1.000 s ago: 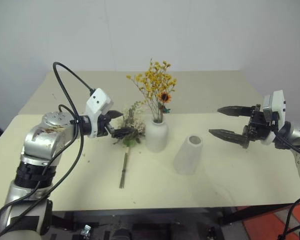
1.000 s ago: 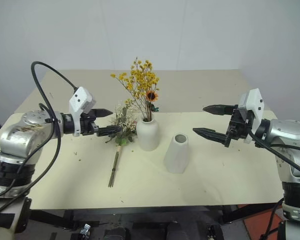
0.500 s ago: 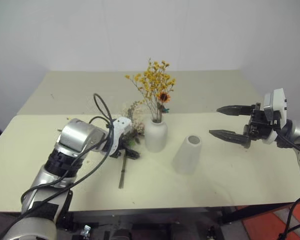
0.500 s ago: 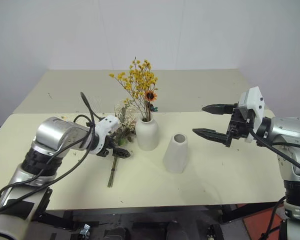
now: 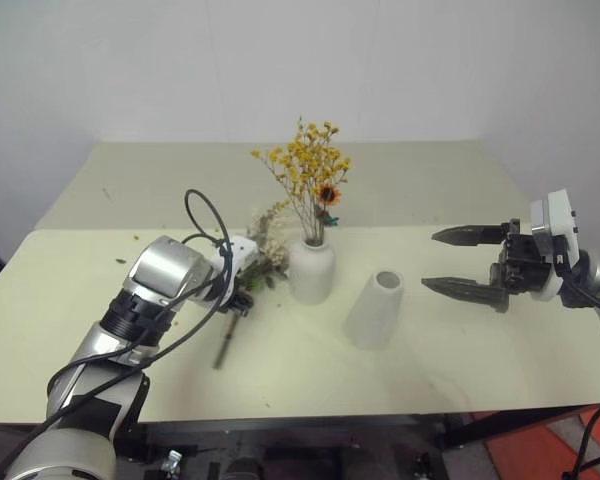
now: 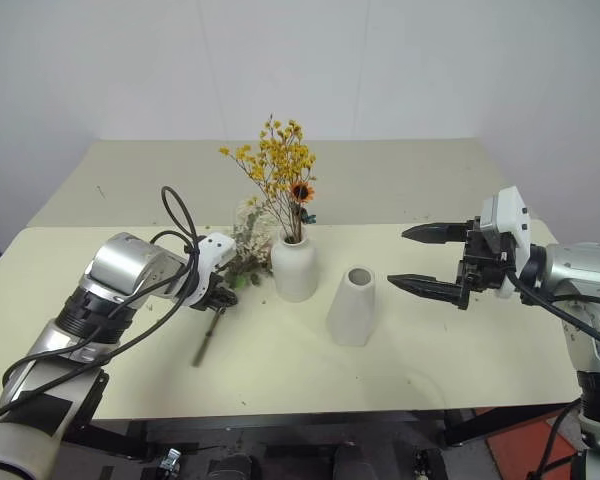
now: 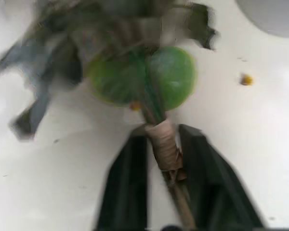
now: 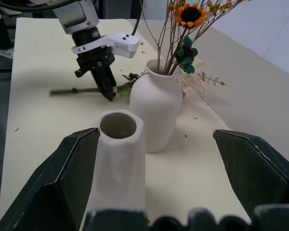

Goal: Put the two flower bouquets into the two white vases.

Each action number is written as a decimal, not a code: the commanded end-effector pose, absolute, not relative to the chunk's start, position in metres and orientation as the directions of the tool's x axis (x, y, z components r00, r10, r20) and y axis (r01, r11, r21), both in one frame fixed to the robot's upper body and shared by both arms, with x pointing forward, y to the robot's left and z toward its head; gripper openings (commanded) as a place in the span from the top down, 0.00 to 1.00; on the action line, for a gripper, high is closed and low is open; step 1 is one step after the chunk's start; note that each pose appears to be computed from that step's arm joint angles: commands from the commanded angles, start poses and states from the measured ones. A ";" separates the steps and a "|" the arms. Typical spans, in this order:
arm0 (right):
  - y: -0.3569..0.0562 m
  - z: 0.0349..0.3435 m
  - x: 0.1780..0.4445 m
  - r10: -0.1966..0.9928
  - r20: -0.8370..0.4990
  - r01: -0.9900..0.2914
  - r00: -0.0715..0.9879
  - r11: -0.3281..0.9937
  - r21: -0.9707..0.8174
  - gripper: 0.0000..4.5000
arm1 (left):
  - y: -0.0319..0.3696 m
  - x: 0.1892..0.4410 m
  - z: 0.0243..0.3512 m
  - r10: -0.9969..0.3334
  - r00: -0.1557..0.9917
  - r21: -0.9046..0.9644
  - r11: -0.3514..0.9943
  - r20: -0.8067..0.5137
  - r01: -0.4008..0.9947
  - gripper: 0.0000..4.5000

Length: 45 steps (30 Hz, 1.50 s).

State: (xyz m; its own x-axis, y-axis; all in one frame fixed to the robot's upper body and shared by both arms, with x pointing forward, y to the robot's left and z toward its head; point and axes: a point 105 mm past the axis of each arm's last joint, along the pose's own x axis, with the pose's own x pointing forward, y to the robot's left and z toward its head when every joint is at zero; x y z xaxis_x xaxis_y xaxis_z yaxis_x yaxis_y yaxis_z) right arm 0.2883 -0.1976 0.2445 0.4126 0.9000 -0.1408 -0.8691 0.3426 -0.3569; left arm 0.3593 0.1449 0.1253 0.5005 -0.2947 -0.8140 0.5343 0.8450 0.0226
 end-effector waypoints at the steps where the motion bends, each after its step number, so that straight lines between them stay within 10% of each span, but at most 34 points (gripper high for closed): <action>1: -0.200 0.261 0.281 0.906 -0.117 -0.853 0.408 0.332 -0.402 0.01 | 0.147 0.361 0.121 -0.277 0.508 0.023 0.862 -0.816 0.506 0.97; 11: -0.205 0.256 0.272 0.914 -0.159 -0.880 0.373 0.294 -0.372 0.01 | 0.225 0.396 0.182 -0.076 0.774 0.093 0.981 -0.629 0.172 0.97; 17: -0.216 0.252 0.268 0.910 -0.180 -0.886 0.374 0.294 -0.359 0.01 | 0.246 0.399 0.306 -0.127 0.990 0.009 0.992 0.058 0.127 0.97; 22: -0.232 0.248 0.266 0.903 -0.166 -0.882 0.395 0.322 -0.345 0.01 | 0.217 0.371 0.349 -0.347 0.890 -0.002 0.931 0.297 0.364 0.97; 31: -0.242 0.242 0.267 0.881 -0.170 -0.865 0.442 0.368 -0.341 0.01 | 0.147 0.331 0.372 -0.710 0.614 -0.051 0.639 0.344 0.767 0.97; 45: -0.236 0.243 0.268 0.872 -0.147 -0.846 0.467 0.391 -0.363 0.01 | 0.062 0.322 0.369 -0.900 0.318 -0.157 0.283 0.296 0.946 0.97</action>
State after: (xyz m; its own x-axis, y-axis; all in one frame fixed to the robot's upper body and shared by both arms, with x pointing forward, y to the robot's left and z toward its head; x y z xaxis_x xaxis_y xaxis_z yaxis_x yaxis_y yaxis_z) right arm 0.2719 -0.2353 0.2299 0.4544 0.8719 -0.1824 -0.8684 0.3880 -0.3087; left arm 0.3368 0.0730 0.3500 0.4064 -0.8779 0.2533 0.9067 0.3531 -0.2308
